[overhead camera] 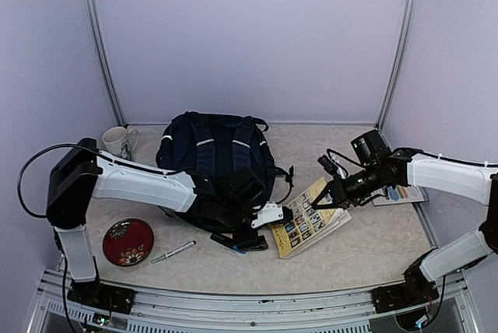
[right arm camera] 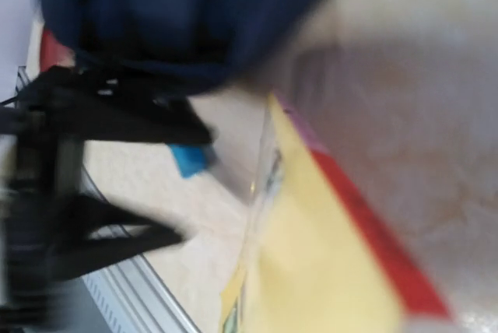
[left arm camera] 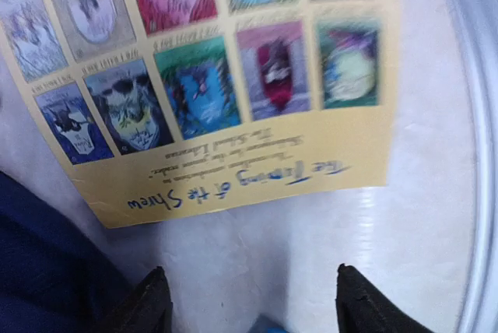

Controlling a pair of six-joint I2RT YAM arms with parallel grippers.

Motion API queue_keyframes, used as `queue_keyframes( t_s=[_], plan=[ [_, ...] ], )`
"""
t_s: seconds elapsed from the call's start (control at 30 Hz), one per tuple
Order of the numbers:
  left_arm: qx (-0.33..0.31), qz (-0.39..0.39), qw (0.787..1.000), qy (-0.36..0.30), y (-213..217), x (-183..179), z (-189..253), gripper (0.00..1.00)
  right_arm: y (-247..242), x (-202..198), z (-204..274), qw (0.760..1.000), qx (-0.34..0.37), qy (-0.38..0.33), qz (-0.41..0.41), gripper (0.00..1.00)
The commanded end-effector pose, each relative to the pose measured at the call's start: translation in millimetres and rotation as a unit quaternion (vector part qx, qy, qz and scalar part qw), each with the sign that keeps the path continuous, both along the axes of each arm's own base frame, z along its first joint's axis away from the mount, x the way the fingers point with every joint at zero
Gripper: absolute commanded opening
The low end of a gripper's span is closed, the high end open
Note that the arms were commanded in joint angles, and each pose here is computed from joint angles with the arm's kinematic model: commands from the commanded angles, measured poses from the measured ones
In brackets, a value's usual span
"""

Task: Pack the student bag
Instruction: Pick up the book from the center of the board, then pass from the right arm to the left

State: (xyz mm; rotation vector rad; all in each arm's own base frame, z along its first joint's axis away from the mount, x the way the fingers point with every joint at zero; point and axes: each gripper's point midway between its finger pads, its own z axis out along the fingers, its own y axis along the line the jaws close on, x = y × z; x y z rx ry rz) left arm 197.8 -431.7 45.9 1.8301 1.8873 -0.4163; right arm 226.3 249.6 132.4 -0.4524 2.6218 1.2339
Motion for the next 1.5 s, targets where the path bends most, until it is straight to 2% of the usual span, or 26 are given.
queue_keyframes(
  t_s=[0.0, 0.1, 0.2, 0.27, 0.37, 0.43, 0.47, 0.53, 0.6, 0.67, 0.7, 0.83, 0.9, 0.97, 1.03, 1.1, 1.13, 1.2, 1.33, 1.37, 1.47],
  plan=[
    [-0.242, -0.082, 0.966, 0.032, -17, -31, 155, 0.77, 4, -3, 65, 0.993, 0.016, -0.104, 0.052, 0.00],
    [-0.318, -0.060, 0.945, 0.052, -1, -18, 200, 0.89, 22, -20, 100, 0.980, 0.050, -0.154, 0.115, 0.00],
    [-0.322, -0.007, 0.943, 0.084, 8, 15, 199, 0.94, 43, -46, 118, 0.961, 0.064, -0.195, 0.183, 0.00],
    [-0.292, 0.005, 0.949, 0.120, 7, 21, 182, 0.94, 50, -54, 126, 0.953, 0.074, -0.210, 0.204, 0.00],
    [-0.268, -0.026, 0.949, 0.164, -6, 7, 169, 0.87, 55, -58, 134, 0.946, 0.081, -0.225, 0.217, 0.00],
    [-0.243, -0.041, 0.954, 0.169, -12, -2, 154, 0.83, 57, -61, 141, 0.941, 0.089, -0.236, 0.224, 0.00],
    [-0.234, -0.046, 0.957, 0.167, -13, -5, 148, 0.80, 57, -63, 144, 0.939, 0.094, -0.241, 0.228, 0.00],
    [-0.232, -0.058, 0.955, 0.176, -14, -10, 146, 0.61, 56, -65, 149, 0.935, 0.098, -0.251, 0.230, 0.00],
    [-0.243, -0.072, 0.948, 0.190, -14, -14, 152, 0.28, 54, -63, 151, 0.933, 0.092, -0.263, 0.227, 0.00],
    [-0.258, -0.080, 0.943, 0.194, -13, -17, 160, 0.03, 52, -62, 150, 0.932, 0.085, -0.272, 0.224, 0.00],
    [-0.264, -0.080, 0.942, 0.191, -12, -16, 163, 0.00, 51, -62, 149, 0.932, 0.083, -0.273, 0.224, 0.00],
    [-0.281, -0.074, 0.941, 0.172, -9, -15, 171, 0.00, 43, -54, 149, 0.934, 0.051, -0.292, 0.200, 0.00],
    [-0.276, -0.040, 0.950, 0.142, -6, -4, 167, 0.00, 22, -25, 142, 0.939, -0.039, -0.316, 0.129, 0.00],
    [-0.254, 0.007, 0.963, 0.092, -4, 14, 158, 0.00, -19, 14, 140, 0.927, -0.149, -0.344, 0.017, 0.01],
    [-0.229, 0.034, 0.971, 0.060, 0, 23, 150, 0.00, -56, 32, 150, 0.917, -0.185, -0.349, -0.050, 0.09],
    [-0.220, 0.055, 0.973, 0.035, 4, 31, 148, 0.00, -76, 36, 172, 0.917, -0.157, -0.359, -0.079, 0.32],
    [-0.219, 0.066, 0.973, 0.021, 5, 35, 149, 0.00, -82, 35, 184, 0.915, -0.140, -0.368, -0.086, 0.40],
    [-0.222, 0.070, 0.973, 0.011, 8, 37, 151, 0.00, -81, 26, 208, 0.909, -0.105, -0.394, -0.082, 0.53],
    [-0.233, 0.037, 0.972, 0.006, 4, 24, 158, 0.00, -55, 2, 224, 0.912, -0.019, -0.410, -0.015, 0.94],
    [-0.235, 0.025, 0.972, 0.003, 2, 19, 160, 0.00, -45, -5, 221, 0.916, 0.009, -0.400, 0.012, 0.99],
    [-0.240, 0.000, 0.971, 0.001, -1, 7, 165, 0.00, -17, -23, 215, 0.919, 0.089, -0.375, 0.085, 1.00]
  ],
)
